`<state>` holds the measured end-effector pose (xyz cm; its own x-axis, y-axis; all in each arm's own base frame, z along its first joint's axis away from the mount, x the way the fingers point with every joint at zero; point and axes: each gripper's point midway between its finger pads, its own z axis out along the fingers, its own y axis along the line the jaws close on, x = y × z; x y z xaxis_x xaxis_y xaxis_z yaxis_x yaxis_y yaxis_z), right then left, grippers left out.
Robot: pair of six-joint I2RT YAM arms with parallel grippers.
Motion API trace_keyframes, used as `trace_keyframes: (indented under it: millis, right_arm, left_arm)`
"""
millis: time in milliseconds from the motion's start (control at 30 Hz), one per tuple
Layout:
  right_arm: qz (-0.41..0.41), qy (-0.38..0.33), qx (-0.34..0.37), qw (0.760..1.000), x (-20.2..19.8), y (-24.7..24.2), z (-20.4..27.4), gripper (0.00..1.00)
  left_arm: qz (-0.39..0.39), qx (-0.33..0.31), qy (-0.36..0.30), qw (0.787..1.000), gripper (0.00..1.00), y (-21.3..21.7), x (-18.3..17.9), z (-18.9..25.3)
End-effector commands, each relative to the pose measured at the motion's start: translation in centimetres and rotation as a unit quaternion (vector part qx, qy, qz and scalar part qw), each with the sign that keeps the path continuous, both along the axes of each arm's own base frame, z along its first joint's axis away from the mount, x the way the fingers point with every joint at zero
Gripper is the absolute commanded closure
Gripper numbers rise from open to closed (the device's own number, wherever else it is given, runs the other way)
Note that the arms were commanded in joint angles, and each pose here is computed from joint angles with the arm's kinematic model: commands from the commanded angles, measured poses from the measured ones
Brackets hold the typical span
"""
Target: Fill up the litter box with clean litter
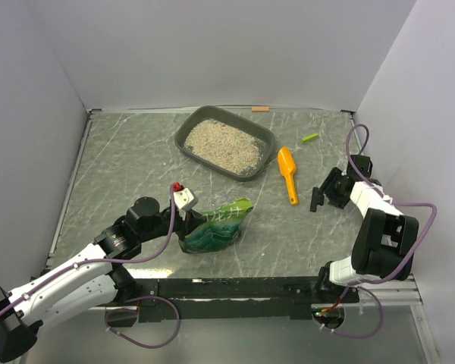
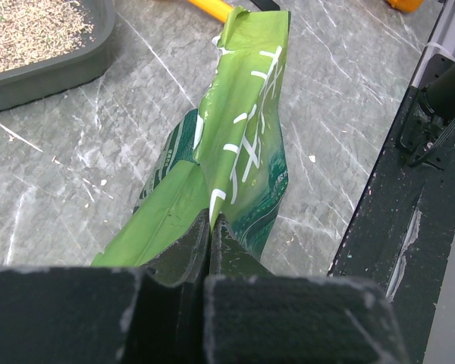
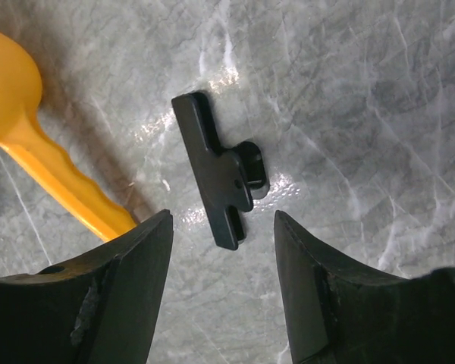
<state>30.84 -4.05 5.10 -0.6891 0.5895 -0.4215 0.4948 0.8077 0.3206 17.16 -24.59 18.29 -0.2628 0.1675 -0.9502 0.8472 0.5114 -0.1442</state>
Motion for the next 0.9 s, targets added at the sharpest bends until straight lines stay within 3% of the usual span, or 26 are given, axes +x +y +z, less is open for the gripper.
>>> trace_keyframes:
  millis: [0,567,667,700,733,867]
  right_arm:
    - [0.010,-0.029,-0.012,0.999,2.2,-1.0,0.9,0.40]
    - [0.020,-0.012,0.010,1.000,3.3,-1.0,-1.2,0.55]
    - [0.025,-0.011,0.015,1.000,3.4,-0.8,-1.4,0.68]
    - [0.027,-0.010,0.017,0.999,3.4,-0.8,-1.5,0.90]
    - [0.026,-0.009,0.015,1.000,3.4,-0.8,-1.5,0.99]
    - [0.024,-0.009,0.011,1.000,3.4,-1.0,-1.4,1.00]
  left_arm:
    - [-0.011,-0.025,-0.007,1.000,0.99,-0.5,-0.2,2.2]
    - [-0.007,-0.015,0.004,1.000,0.99,-0.5,-0.2,1.4]
    - [-0.006,-0.015,0.003,1.000,0.99,-0.5,-0.1,1.4]
    - [-0.007,-0.014,0.004,1.000,0.99,-0.5,-0.1,1.3]
    - [-0.007,-0.014,0.004,1.000,0.99,-0.5,-0.1,1.3]
    - [-0.005,-0.013,0.004,1.000,0.99,-0.5,0.0,1.3]
